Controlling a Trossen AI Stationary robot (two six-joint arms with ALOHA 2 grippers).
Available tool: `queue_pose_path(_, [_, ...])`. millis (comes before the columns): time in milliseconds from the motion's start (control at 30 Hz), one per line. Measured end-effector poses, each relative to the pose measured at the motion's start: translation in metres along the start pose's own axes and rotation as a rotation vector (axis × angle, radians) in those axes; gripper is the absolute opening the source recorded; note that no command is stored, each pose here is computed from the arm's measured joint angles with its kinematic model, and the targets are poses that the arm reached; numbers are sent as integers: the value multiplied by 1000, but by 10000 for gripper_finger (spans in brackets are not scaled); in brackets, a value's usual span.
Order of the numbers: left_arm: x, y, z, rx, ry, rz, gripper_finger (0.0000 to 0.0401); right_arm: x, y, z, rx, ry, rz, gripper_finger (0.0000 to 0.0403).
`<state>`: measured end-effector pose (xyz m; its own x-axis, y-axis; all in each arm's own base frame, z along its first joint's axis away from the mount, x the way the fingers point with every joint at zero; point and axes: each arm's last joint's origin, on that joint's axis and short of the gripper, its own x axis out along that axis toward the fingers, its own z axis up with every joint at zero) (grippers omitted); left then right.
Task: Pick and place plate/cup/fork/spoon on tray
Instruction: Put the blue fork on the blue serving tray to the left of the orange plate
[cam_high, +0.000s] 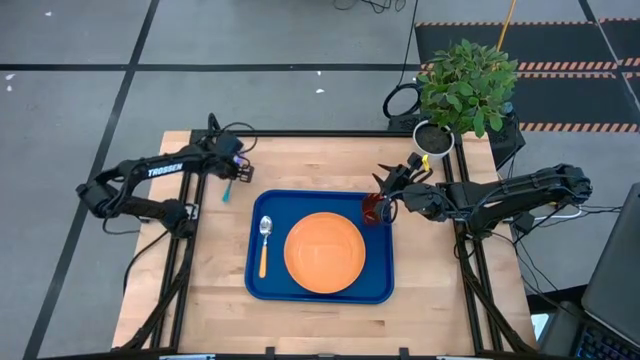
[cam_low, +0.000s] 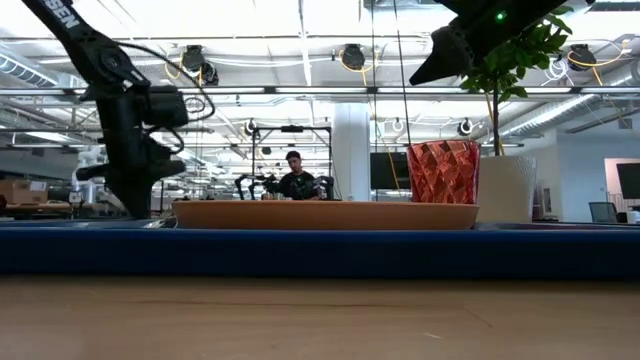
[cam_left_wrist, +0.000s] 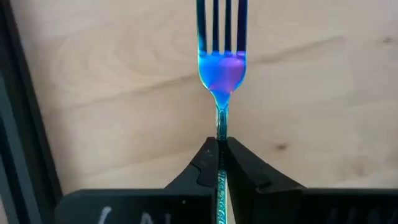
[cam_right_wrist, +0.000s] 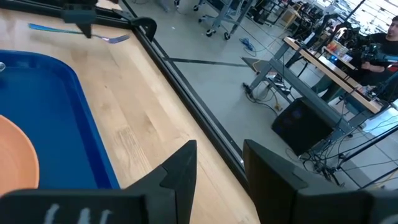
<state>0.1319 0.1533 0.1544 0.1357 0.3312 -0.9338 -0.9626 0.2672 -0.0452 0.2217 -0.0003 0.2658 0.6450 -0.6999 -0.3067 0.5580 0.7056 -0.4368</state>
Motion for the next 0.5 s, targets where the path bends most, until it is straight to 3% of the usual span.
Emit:
queue_pose_path(200, [-15, -17, 7, 32, -29, -42, 11, 0, 0, -2, 8, 16, 4, 125])
queue_pose_path(500, [-34, -37, 9, -29, -16, -61, 10, 3, 8, -29, -28, 75, 12, 125])
